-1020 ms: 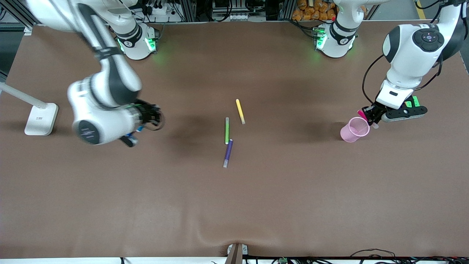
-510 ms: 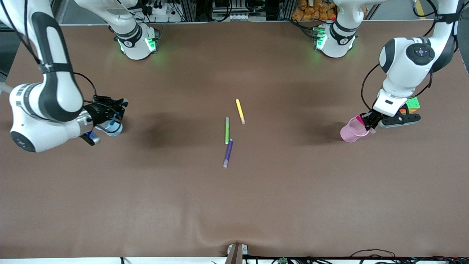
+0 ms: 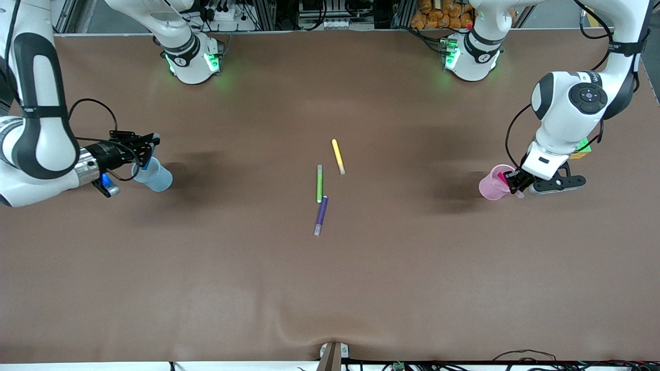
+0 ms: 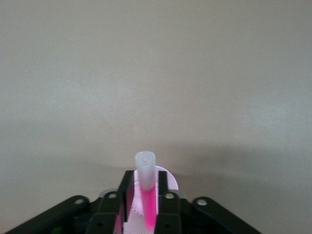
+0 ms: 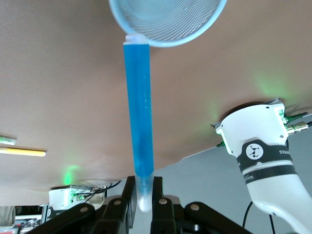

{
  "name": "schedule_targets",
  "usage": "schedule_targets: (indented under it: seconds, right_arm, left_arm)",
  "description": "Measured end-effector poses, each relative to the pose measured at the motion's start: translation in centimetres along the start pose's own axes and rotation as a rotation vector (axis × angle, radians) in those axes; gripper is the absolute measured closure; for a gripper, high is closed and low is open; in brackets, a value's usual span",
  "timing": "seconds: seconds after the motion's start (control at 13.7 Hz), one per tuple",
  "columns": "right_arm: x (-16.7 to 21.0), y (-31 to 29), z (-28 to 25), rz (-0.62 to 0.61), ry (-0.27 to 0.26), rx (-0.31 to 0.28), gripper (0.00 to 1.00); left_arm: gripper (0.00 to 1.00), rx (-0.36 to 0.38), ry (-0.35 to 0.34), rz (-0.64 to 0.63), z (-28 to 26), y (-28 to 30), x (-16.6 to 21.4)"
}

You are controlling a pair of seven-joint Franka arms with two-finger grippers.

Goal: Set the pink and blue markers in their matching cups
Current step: 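Lower the pink marker into the pink cup while the right gripper carries the blue marker, then release the blue marker into the blue cup while the left gripper withdraws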

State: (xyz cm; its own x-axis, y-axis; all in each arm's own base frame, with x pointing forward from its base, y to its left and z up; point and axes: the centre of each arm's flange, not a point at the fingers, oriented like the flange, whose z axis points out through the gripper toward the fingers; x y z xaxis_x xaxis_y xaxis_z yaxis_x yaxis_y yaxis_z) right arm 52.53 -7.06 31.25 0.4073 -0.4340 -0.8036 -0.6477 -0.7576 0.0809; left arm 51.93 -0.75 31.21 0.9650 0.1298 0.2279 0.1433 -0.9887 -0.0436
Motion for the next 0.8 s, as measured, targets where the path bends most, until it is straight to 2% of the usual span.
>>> schedule_targets:
  seconds: [0.15, 0.44, 0.51, 0.66, 0.8]
  right_arm:
    - [0.6, 0.8, 0.1, -0.013, -0.007, 0.008, 0.84]
    - [2.0, 1.2, 1.0, -0.040, -0.020, 0.014, 0.84]
    - [2.7, 1.5, 1.3, -0.049, -0.030, 0.017, 0.84]
    - [4.2, 2.3, 2.1, -0.066, -0.053, 0.037, 0.84]
    - [5.5, 3.3, 2.7, -0.064, -0.062, 0.065, 0.84]
  left_arm:
    - [0.47, 0.013, -0.018, -0.010, -0.7, -0.4, 1.0]
    - [0.04, 0.078, -0.151, 0.004, -5.9, 0.9, 4.9]
    - [0.00, 0.092, -0.175, 0.010, -8.1, 1.6, 5.9]
    - [0.00, 0.100, -0.187, -0.002, -13.2, 2.1, 8.2]
    - [0.00, 0.049, -0.188, -0.008, -18.6, 2.4, 10.0]
